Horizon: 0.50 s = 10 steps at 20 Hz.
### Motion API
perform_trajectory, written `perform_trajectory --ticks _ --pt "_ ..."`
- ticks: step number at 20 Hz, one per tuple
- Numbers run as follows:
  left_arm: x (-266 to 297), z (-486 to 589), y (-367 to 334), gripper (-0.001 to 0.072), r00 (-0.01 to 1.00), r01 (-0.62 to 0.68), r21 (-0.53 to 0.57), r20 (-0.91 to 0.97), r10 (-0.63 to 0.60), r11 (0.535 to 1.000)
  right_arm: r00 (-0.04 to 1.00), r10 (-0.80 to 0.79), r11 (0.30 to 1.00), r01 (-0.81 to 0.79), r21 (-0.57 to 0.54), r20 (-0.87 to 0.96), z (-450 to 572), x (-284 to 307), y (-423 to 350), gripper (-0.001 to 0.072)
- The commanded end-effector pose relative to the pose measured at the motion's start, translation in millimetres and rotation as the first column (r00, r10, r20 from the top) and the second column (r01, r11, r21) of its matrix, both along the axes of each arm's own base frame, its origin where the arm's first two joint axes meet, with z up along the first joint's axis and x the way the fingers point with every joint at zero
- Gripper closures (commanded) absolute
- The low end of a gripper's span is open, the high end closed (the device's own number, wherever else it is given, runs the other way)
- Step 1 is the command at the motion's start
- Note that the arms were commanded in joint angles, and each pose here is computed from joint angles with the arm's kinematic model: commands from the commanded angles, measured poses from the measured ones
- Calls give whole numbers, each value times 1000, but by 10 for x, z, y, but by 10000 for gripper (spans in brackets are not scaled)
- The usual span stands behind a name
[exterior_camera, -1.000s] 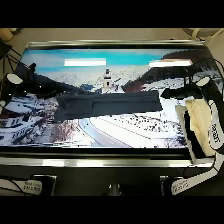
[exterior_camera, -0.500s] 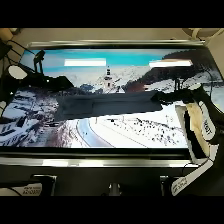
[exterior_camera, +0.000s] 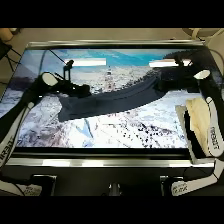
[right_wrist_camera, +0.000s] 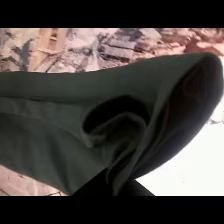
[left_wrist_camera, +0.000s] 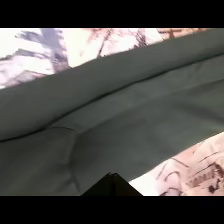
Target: Fold the shirts.
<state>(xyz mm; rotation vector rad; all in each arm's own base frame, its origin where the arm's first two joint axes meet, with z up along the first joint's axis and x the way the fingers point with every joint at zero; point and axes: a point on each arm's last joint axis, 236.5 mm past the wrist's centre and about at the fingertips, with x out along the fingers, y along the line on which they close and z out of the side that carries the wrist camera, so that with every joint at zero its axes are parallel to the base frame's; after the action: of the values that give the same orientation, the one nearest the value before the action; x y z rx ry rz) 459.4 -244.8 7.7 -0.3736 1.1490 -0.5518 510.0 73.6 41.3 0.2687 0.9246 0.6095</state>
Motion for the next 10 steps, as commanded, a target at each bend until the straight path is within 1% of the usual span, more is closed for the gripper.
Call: perform_trajectory --ticks 1,3,4,7,10 --pt "-102 -347 -622 682 996 -5 -116 -91 -5 993 987 113 993 -110 -37 117 780 -368 279 697" --pt "-140 -476 -899 683 992 -29 -169 -124 8 985 979 124 991 -116 -60 162 1093 -528 365 697" --pt "-140 -507 -1028 683 990 -54 -202 -139 25 978 977 128 991 -121 -54 173 1240 -628 422 697" --pt "-176 -567 -1460 683 971 -155 -322 -224 84 934 971 149 989 -142 -51 189 1532 -903 496 697" --pt "-369 -694 -1866 683 950 -205 -373 -297 92 905 968 170 985 -164 -47 183 1684 -1123 542 697"
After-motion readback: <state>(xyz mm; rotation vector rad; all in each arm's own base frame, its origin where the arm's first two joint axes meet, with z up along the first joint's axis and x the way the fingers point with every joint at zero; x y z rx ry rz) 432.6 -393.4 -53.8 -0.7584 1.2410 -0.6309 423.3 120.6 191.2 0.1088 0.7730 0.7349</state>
